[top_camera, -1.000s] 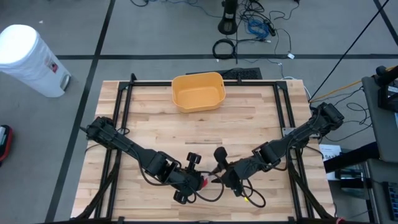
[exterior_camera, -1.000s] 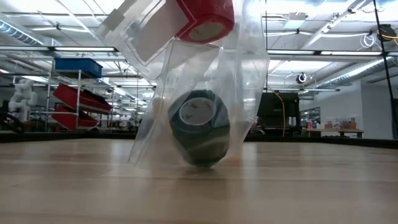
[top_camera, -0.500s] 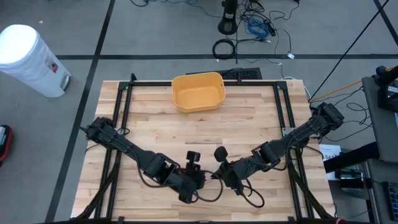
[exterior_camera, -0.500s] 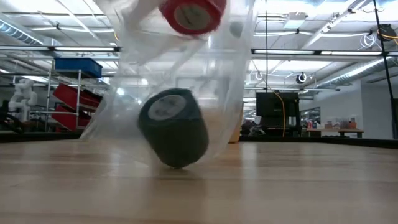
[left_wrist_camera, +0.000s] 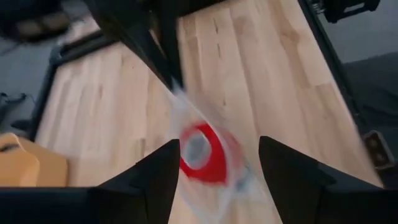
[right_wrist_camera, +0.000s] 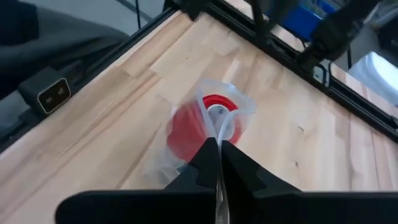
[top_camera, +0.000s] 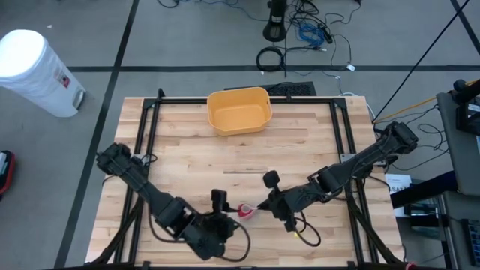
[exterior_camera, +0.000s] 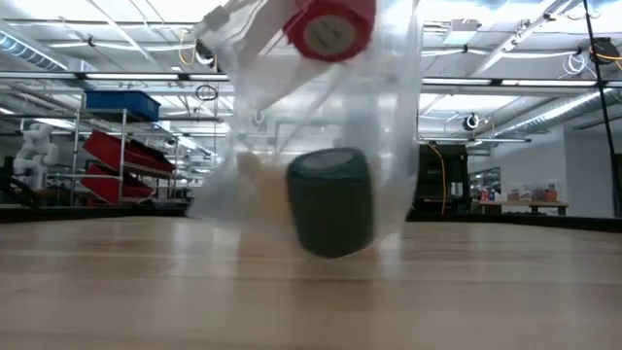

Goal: Roll bandage
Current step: Close the transparent zip bag

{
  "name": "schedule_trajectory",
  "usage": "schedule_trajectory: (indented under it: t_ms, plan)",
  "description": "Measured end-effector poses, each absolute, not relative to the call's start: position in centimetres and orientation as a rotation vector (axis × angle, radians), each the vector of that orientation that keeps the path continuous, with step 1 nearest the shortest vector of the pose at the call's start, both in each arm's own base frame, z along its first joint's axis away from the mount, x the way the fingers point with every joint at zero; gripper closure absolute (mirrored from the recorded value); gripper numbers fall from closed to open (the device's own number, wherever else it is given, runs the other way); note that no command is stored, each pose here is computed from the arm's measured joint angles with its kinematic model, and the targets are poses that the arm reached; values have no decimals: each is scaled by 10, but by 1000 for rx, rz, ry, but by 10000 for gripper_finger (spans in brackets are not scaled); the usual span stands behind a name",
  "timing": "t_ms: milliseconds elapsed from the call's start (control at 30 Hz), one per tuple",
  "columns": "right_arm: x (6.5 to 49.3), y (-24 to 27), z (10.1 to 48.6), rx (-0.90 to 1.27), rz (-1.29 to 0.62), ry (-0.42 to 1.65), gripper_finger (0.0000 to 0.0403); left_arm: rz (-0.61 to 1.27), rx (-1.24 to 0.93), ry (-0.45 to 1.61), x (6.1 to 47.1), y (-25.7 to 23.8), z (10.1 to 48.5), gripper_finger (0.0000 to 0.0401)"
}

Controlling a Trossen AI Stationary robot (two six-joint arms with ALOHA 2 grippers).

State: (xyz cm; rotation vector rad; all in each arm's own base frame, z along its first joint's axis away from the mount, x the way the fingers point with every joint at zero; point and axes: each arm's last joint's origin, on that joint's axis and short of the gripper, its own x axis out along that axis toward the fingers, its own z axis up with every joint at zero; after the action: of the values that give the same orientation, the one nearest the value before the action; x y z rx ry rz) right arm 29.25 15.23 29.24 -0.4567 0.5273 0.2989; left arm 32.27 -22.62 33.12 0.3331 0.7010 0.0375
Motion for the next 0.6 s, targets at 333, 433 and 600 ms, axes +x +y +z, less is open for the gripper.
schedule_trajectory:
  t_ms: [333, 433, 600]
  plan:
    - [271, 154, 313, -394, 317, 493, 403, 170, 179, 693, 291, -255, 323, 175]
    - [267, 156, 316, -382, 323, 489, 403, 209, 158, 665, 285, -262, 321, 175]
    - [265, 158, 316, -383, 331, 488, 403, 320, 97, 599, 278, -279, 292, 175]
